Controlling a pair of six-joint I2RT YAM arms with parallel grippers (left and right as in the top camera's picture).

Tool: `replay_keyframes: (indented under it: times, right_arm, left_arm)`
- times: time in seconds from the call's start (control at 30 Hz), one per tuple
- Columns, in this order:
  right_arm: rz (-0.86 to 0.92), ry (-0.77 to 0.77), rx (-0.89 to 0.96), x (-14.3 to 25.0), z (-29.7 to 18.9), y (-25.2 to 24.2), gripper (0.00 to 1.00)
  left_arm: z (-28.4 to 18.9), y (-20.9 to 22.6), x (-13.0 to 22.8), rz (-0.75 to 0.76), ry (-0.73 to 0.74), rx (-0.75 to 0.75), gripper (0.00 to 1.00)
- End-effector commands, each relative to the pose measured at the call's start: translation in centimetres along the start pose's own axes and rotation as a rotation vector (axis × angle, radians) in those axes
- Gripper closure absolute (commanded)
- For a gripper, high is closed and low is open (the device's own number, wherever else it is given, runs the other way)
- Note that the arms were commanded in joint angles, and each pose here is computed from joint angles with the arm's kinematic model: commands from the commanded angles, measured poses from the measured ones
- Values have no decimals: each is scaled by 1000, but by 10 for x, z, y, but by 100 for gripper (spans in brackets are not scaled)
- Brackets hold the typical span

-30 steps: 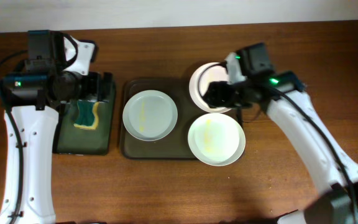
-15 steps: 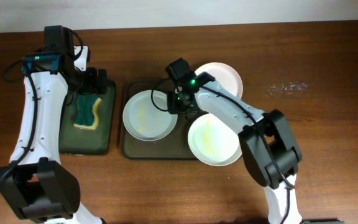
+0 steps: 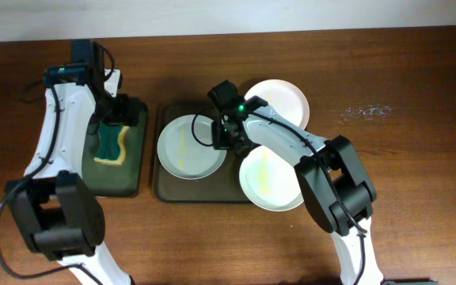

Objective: Clean dirty plates on tray and stack at the side
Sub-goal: 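Reach left gripper to the sponge and right gripper to the left plate rim, then grasp the green-yellow sponge with the left gripper and lift it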

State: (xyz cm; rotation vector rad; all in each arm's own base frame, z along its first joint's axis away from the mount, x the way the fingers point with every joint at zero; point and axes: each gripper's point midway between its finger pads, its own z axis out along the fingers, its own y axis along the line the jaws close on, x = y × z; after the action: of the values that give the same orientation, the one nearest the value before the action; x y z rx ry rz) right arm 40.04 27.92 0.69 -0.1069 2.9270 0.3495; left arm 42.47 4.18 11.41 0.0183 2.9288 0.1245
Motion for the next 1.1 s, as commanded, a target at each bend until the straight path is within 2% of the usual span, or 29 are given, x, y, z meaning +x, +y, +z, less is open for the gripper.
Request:
replay_keyframes:
  times: [0.0, 0.13, 0.2, 0.27, 0.4, 0.53, 0.6, 0.7, 0.87, 0.93, 1.07]
  right_arm:
    - [-19, 34, 88, 17, 19, -16, 96]
    - [-18, 34, 89, 18, 19, -16, 96]
    - [-18, 35, 88, 18, 19, -16, 96]
    - [-18, 34, 89, 18, 19, -16, 96]
    - [-18, 38, 91, 19, 19, -17, 96]
    - [-18, 38, 91, 18, 19, -17, 96]
    - [-18, 38, 91, 18, 19, -17, 96]
    - [-18, 38, 90, 18, 19, -17, 95]
    - [-19, 38, 90, 19, 19, -17, 95]
    - [-19, 38, 90, 19, 19, -17, 95]
    - [-19, 39, 90, 19, 19, -17, 95]
  left_arm:
    - [33, 20, 7, 49, 86, -63, 0]
    - [83, 41, 24, 17, 193, -43, 10]
    - [90, 35, 25, 30, 200, -5, 16]
    - [95, 21, 25, 26, 197, 71, 16]
    - [97, 18, 31, 21, 212, 86, 30]
    - [98, 18, 30, -32, 212, 80, 48]
    - [98, 18, 29, -79, 210, 74, 66]
    - [102, 19, 24, -80, 181, 70, 84]
    - [127, 16, 36, -81, 169, 68, 85]
    - [127, 16, 36, -80, 169, 68, 100]
    - [102, 17, 21, -82, 159, 81, 100]
